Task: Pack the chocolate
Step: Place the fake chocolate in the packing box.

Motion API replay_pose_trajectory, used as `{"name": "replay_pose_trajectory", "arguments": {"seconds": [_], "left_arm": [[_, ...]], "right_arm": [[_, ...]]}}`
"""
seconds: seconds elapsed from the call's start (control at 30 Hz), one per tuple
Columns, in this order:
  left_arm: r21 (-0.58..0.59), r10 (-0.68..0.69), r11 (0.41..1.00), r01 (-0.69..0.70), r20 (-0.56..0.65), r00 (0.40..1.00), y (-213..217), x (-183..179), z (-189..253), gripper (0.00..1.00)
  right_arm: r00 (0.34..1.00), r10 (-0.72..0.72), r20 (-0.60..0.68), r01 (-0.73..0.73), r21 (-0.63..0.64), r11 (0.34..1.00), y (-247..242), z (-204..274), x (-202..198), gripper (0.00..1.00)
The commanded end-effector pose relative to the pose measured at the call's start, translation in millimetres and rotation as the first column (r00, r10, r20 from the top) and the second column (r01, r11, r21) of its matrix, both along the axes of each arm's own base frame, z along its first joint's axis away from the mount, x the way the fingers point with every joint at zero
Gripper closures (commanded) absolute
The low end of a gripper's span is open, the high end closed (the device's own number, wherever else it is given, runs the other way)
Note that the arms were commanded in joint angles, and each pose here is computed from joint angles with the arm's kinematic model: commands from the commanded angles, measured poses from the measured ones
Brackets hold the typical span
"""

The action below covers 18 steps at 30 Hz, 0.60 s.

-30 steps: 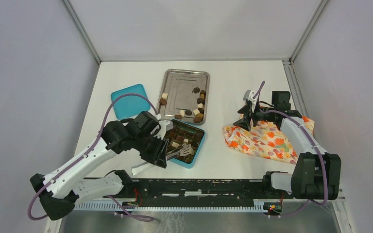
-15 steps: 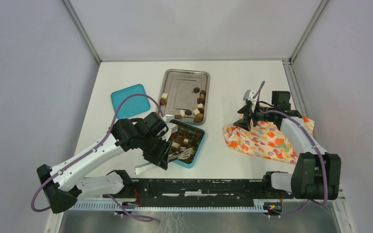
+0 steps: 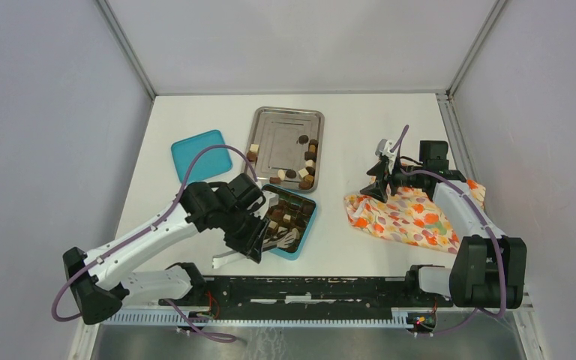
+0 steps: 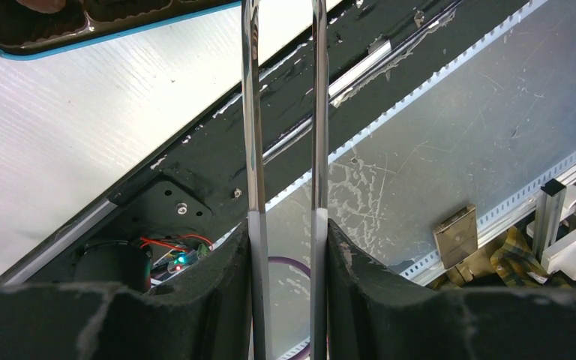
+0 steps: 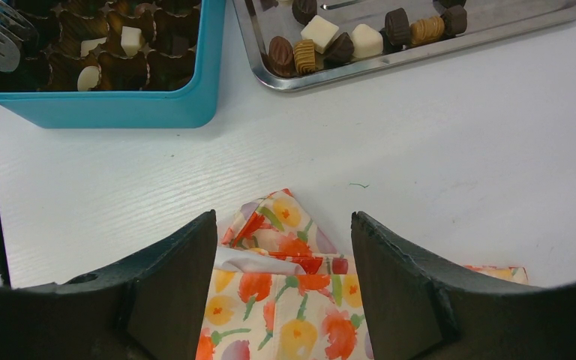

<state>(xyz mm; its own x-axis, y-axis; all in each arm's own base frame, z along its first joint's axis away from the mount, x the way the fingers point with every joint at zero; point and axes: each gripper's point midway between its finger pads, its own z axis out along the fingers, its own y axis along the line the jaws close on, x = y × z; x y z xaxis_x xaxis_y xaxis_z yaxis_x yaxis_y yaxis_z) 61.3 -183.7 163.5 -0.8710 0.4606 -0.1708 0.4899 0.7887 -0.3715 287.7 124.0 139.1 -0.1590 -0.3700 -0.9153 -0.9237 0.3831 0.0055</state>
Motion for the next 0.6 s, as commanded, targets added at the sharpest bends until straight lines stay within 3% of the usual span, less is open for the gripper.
{"name": "replay_pose_trajectory", "arguments": {"seconds": [0.0, 0.2, 0.57], "left_arm": [[-0.019, 0.014, 1.0, -0.014, 0.022, 1.0, -7.7, 5.4, 2.7, 0.72], [-0.001, 0.012, 1.0, -0.012, 0.024, 1.0, -6.6, 6.3, -0.9, 0.64], [0.003, 0.002, 1.0, -0.002, 0.014, 1.0, -5.6, 3.3, -3.5, 0.6]], "right_arm": [[0.999, 0.01, 0.044, -0.01, -0.009, 1.0, 0.8, 8.5, 6.8, 0.28], [0.999, 0.01, 0.046, -0.01, -0.008, 1.0, 0.9, 8.8, 6.9, 0.28], [0.999, 0.01, 0.046, -0.009, -0.01, 1.0, 0.6, 8.6, 6.9, 0.28]]}}
